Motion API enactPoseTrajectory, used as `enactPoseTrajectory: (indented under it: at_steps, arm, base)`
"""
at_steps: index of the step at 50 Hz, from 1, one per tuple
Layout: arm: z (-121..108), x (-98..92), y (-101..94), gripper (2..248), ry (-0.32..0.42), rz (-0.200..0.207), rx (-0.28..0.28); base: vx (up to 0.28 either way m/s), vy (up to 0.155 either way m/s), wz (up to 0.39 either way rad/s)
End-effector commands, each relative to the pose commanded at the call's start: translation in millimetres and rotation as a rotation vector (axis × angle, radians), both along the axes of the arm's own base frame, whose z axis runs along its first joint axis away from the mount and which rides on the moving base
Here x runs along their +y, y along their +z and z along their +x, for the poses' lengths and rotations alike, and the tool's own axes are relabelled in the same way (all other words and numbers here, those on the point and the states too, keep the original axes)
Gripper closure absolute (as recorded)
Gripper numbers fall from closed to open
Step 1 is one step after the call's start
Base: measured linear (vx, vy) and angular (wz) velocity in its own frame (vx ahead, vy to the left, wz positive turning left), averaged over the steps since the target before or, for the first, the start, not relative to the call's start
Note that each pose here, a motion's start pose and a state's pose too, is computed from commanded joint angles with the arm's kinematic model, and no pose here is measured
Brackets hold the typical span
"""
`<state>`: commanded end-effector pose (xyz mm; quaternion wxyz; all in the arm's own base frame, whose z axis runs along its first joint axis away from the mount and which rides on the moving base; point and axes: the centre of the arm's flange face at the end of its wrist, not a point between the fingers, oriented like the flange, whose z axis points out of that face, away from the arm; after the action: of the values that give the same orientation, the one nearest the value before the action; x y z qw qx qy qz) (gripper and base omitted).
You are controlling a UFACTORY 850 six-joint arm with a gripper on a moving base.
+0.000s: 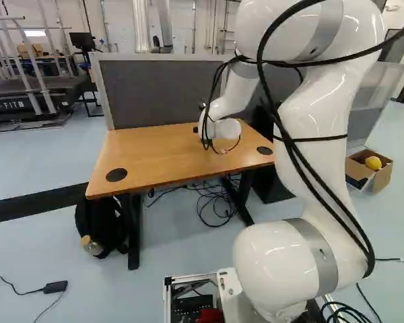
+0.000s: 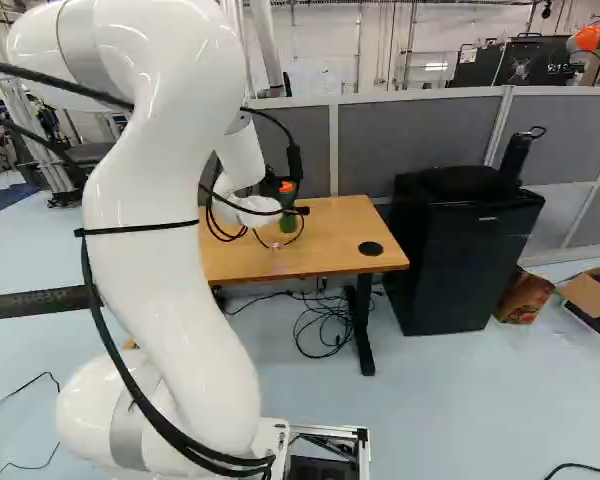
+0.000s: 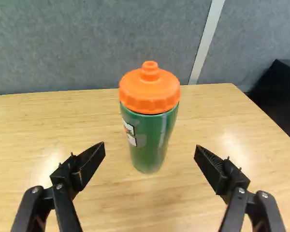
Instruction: Pick up the green bottle from the table
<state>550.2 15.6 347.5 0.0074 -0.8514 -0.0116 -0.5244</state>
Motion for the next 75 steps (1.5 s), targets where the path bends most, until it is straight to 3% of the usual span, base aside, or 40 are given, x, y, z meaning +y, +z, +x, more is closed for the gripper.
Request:
enactPoseTrajectory:
  at_steps: [27,28,33,34,35,38,39,43,44,58,75]
  arm:
    - [51,-10.0,-7.5,3,-0.022,0.002,-0.023]
    - [52,-10.2,-7.7,33,-0.023,0.002,-0.024]
    - [55,-10.6,-8.1,33,-0.023,0.002,-0.026]
    - [55,-10.5,-8.1,71,-0.023,0.002,-0.026]
    - [55,-10.5,-8.1,71,-0.023,0.002,-0.026]
    - [55,-10.3,-8.1,71,-0.023,0.002,-0.026]
    - [55,-10.2,-8.0,109,-0.023,0.002,-0.026]
    - [53,-9.6,-7.7,109,-0.022,0.002,-0.024]
    - [52,-9.5,-7.6,137,-0.021,0.002,-0.024]
    - [38,-6.5,1.8,139,-0.016,0.002,-0.026]
    - [4,0.6,24.8,139,-0.002,0.003,-0.038]
  base:
    - [0.0,0.0,0.0]
    - [0.0,0.0,0.0]
    - [0.0,0.0,0.0]
    - [0.0,0.0,0.0]
    - [0.0,0.0,0.0]
    - [0.0,0.0,0.0]
    - [0.0,0.0,0.0]
    - [0.0,0.0,0.0]
    - [0.0,0.0,0.0]
    - [0.0,0.0,0.0]
    - [0.0,0.0,0.0]
